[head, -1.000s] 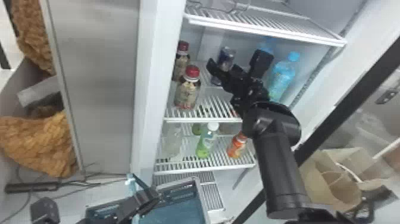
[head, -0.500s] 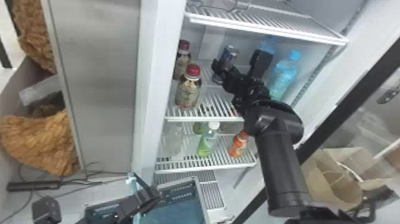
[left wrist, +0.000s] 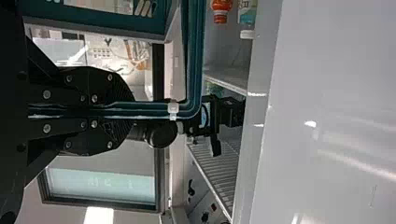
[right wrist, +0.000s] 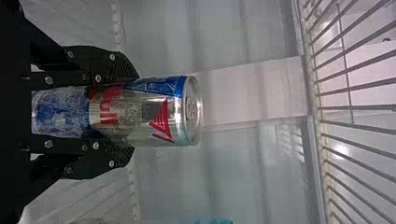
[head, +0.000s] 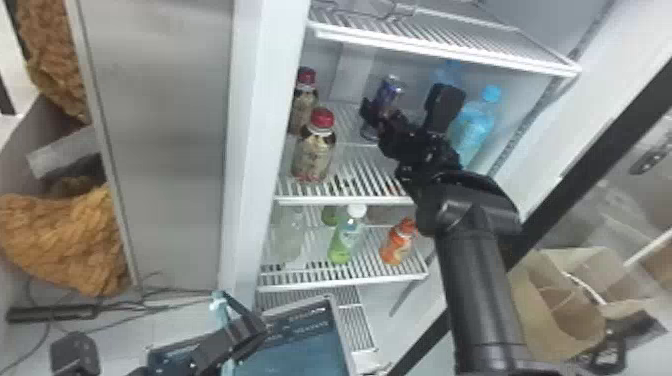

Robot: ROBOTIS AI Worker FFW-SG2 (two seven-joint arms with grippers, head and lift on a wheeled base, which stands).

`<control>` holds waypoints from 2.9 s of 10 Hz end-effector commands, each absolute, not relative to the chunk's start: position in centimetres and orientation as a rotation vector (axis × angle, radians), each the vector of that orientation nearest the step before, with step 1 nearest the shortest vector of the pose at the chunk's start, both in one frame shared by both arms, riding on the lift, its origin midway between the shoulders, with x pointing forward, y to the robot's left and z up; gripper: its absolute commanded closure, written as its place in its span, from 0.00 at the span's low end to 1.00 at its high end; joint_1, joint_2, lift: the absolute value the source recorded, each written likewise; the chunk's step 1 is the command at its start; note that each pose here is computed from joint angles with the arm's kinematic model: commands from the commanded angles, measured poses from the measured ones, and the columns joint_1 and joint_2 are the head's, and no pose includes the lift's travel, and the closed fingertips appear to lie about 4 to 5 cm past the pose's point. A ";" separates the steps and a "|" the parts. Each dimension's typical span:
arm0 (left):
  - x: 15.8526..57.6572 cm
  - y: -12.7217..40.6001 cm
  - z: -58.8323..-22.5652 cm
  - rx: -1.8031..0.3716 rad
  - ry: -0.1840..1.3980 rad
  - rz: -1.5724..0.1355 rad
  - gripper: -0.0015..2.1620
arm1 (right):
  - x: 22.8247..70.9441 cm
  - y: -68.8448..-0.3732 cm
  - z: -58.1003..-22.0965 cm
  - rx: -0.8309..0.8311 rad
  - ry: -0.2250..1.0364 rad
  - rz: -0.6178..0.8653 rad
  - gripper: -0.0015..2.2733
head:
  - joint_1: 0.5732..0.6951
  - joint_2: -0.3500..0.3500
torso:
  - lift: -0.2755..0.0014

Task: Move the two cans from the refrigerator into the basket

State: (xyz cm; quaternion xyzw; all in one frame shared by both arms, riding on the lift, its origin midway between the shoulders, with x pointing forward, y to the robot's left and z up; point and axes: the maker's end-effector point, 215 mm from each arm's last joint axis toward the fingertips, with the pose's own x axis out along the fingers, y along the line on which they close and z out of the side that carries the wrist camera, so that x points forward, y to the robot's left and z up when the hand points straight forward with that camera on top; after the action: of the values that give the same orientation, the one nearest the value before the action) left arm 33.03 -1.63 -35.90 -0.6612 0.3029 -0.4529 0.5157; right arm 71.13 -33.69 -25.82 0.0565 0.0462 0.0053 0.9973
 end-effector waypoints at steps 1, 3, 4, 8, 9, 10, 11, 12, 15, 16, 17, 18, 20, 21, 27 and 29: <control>33.0 -1.7 -35.8 -1.591 0.727 -1.090 0.55 | 69.6 -33.6 -25.4 0.092 0.090 0.015 0.56 | 0.90 0.00 | 0.88; 33.0 -1.6 -35.9 -1.592 0.727 -1.088 0.55 | 68.1 -33.5 -25.8 0.083 0.098 0.020 0.56 | 0.96 0.00 | 0.88; 32.9 -1.6 -36.0 -1.593 0.728 -1.086 0.55 | 67.3 -33.3 -25.8 0.085 0.102 0.027 0.56 | 0.99 0.00 | 0.88; 32.7 -1.6 -36.1 -1.592 0.733 -1.084 0.55 | 63.8 -32.3 -25.8 0.088 0.101 0.063 0.56 | 1.00 0.00 | 0.88; 32.7 -1.6 -36.1 -1.592 0.733 -1.084 0.55 | 62.7 -31.9 -25.8 0.082 0.104 0.074 0.56 | 1.00 0.00 | 0.88; 32.7 -1.6 -36.1 -1.593 0.732 -1.086 0.55 | 61.7 -31.5 -25.5 0.081 0.099 0.087 0.56 | 1.00 0.00 | 0.88; 32.6 -1.6 -36.2 -1.595 0.734 -1.084 0.55 | 60.7 -31.6 -25.3 0.076 0.094 0.091 0.56 | 1.00 0.00 | 0.88; 32.6 -1.6 -36.1 -1.597 0.732 -1.086 0.55 | 59.5 -32.0 -25.2 0.070 0.094 0.086 0.56 | 1.00 0.00 | 0.88; 32.5 -1.6 -36.2 -1.597 0.734 -1.083 0.55 | 56.4 -33.1 -24.7 0.050 0.101 0.076 0.56 | 1.00 0.00 | 0.88; 32.5 -1.6 -36.2 -1.597 0.734 -1.083 0.55 | 55.1 -33.1 -24.7 0.047 0.107 0.080 0.56 | 1.00 0.00 | 0.88; 32.4 -1.6 -36.3 -1.599 0.735 -1.082 0.55 | 53.7 -32.3 -24.6 0.050 0.112 0.098 0.56 | 1.00 0.00 | 0.88; 32.5 -1.5 -36.3 -1.599 0.733 -1.081 0.55 | 52.0 -31.6 -24.6 0.053 0.119 0.114 0.56 | 1.00 0.00 | 0.88; 32.4 -1.4 -36.4 -1.600 0.735 -1.080 0.55 | 48.6 -30.6 -24.4 0.052 0.138 0.136 0.56 | 1.00 0.00 | 0.88; 32.4 -1.4 -36.4 -1.600 0.735 -1.080 0.55 | 47.0 -29.7 -24.6 0.062 0.153 0.157 0.56 | 1.00 0.00 | 0.88; 32.5 -1.2 -36.4 -1.598 0.730 -1.075 0.55 | 39.6 -23.1 -27.4 0.159 0.295 0.320 0.56 | 1.00 0.00 | 0.88; 32.8 -0.9 -36.4 -1.599 0.719 -1.069 0.55 | 38.0 -21.8 -30.2 0.200 0.372 0.358 0.56 | 1.00 0.00 | 0.88</control>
State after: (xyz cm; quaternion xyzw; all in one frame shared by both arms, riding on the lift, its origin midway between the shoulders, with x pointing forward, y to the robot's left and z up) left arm 32.79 -0.97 -36.38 -0.6662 0.3001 -0.4458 0.5170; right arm 38.39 -21.96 -29.49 0.0950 0.1748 0.1763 0.9640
